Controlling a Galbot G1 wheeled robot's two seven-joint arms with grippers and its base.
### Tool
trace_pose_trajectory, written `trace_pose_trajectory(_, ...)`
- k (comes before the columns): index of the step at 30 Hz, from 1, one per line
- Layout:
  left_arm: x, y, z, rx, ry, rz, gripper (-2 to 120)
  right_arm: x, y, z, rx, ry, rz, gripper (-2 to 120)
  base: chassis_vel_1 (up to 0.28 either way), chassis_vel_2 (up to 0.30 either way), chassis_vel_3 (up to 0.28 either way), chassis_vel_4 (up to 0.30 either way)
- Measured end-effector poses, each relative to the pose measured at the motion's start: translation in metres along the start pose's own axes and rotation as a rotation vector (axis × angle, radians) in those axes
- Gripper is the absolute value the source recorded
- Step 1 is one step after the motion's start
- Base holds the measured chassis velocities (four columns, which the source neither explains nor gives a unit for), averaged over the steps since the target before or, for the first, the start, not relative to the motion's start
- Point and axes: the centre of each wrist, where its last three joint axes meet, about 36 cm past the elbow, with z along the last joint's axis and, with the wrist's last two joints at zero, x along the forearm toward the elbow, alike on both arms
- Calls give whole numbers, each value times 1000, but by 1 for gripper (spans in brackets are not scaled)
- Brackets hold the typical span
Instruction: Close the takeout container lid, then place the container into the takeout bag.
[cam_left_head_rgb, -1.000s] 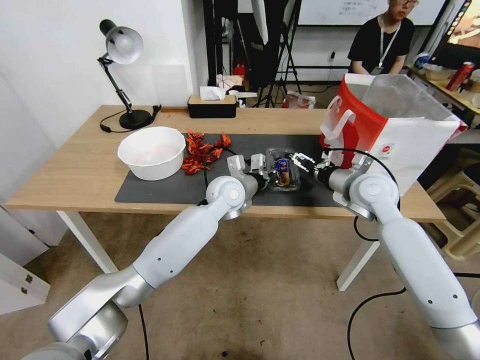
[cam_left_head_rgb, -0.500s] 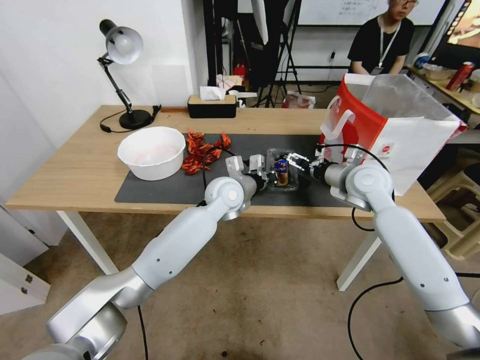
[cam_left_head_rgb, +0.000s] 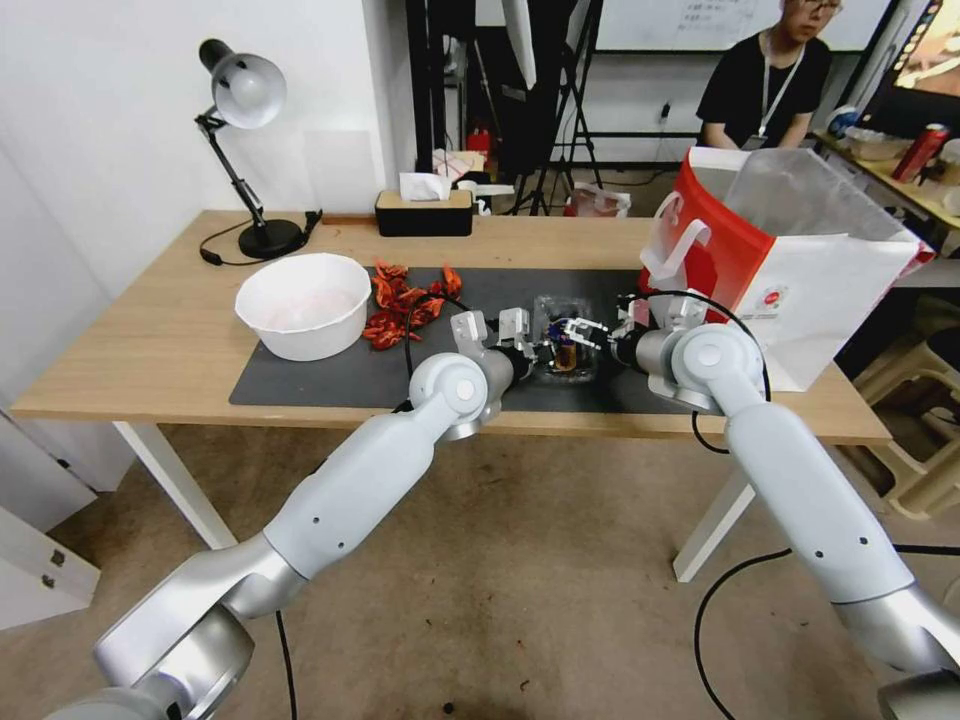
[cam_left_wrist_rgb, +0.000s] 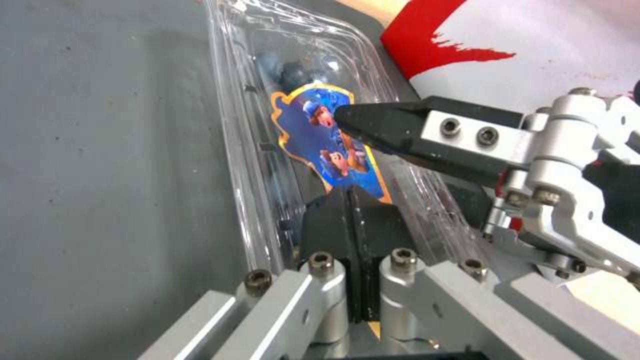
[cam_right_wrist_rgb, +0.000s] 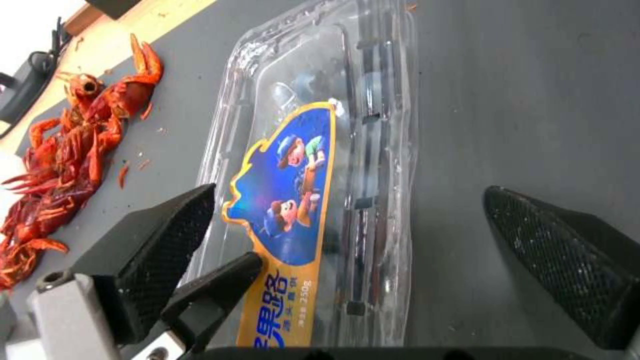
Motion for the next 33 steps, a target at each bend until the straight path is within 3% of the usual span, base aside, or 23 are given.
trace_pose_trajectory(33,3,0,-6,5,-17,4,0,-10,12,10,-22,45,-42,100,0,0,0,0)
